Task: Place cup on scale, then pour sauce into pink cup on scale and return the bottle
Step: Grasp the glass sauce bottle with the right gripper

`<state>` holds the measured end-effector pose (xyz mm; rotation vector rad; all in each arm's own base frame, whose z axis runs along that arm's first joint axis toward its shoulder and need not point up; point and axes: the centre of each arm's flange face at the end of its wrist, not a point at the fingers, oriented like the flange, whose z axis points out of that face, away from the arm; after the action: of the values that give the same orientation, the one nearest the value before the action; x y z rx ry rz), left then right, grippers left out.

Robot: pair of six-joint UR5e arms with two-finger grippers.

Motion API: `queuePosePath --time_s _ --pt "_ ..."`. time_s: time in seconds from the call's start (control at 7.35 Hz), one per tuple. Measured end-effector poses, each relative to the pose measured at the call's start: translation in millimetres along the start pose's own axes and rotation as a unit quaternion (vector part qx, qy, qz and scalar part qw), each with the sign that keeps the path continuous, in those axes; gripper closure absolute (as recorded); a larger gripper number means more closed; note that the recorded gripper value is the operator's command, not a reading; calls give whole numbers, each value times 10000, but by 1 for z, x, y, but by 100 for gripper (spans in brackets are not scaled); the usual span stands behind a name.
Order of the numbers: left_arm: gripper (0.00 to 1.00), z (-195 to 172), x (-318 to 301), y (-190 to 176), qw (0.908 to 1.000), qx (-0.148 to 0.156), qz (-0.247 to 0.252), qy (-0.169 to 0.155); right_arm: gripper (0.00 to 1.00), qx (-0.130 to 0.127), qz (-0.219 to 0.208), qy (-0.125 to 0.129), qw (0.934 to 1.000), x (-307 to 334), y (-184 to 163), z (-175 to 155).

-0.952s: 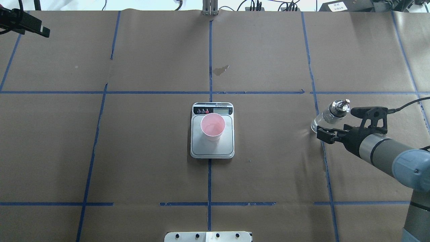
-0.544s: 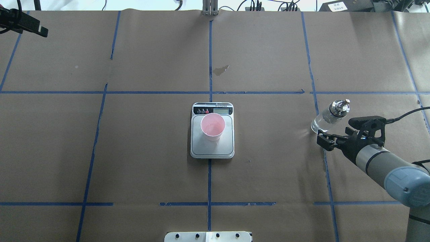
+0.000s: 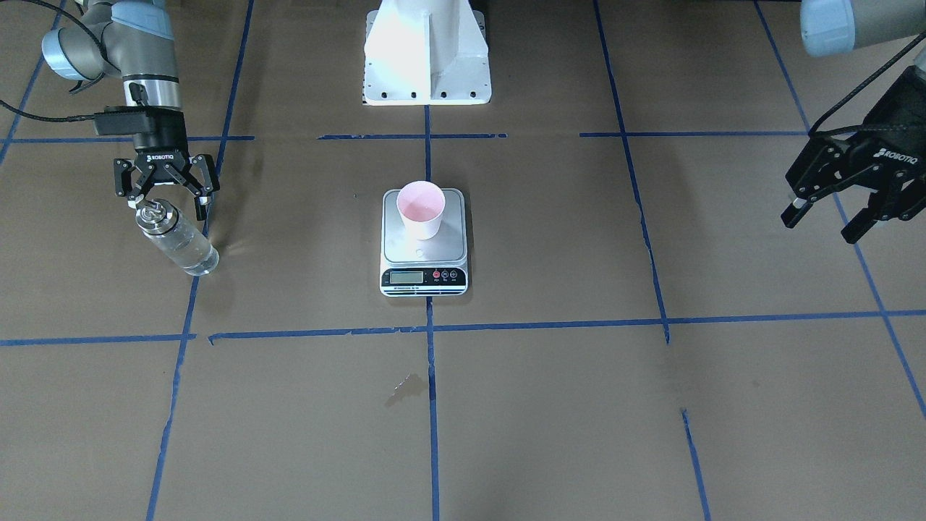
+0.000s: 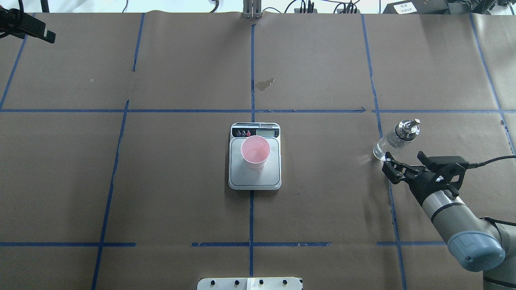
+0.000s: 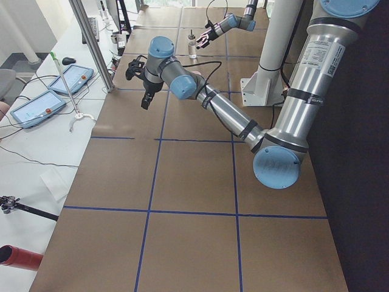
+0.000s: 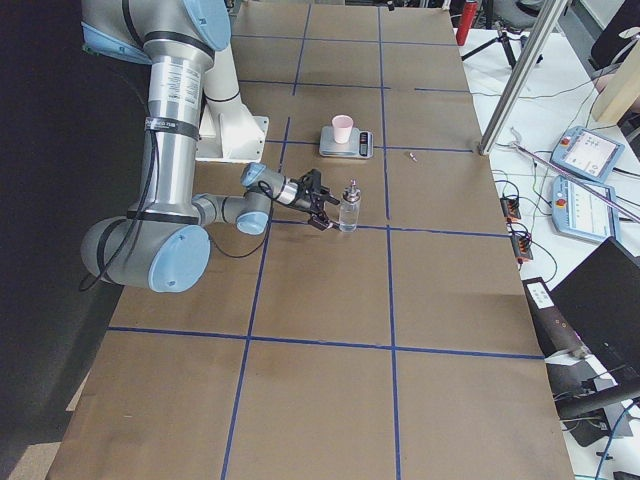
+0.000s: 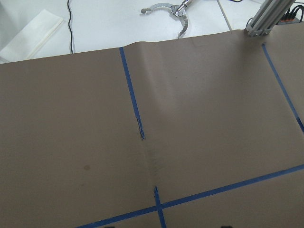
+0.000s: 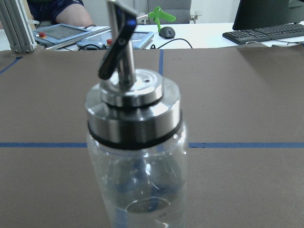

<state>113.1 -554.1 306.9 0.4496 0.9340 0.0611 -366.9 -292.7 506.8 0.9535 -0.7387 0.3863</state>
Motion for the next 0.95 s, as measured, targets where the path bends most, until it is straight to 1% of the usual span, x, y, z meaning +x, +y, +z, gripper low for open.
queuePosePath --time_s 0.27,0.41,0.95 --pt "19 -1 -1 0 10000 5 -7 -3 0 315 70 -80 9994 -5 6 0" --pt "19 -1 -1 0 10000 6 -11 -6 0 414 66 -71 9991 -5 7 0" --pt "16 -3 0 -1 10000 -29 -62 -38 0 477 -144 -66 9987 -14 14 8"
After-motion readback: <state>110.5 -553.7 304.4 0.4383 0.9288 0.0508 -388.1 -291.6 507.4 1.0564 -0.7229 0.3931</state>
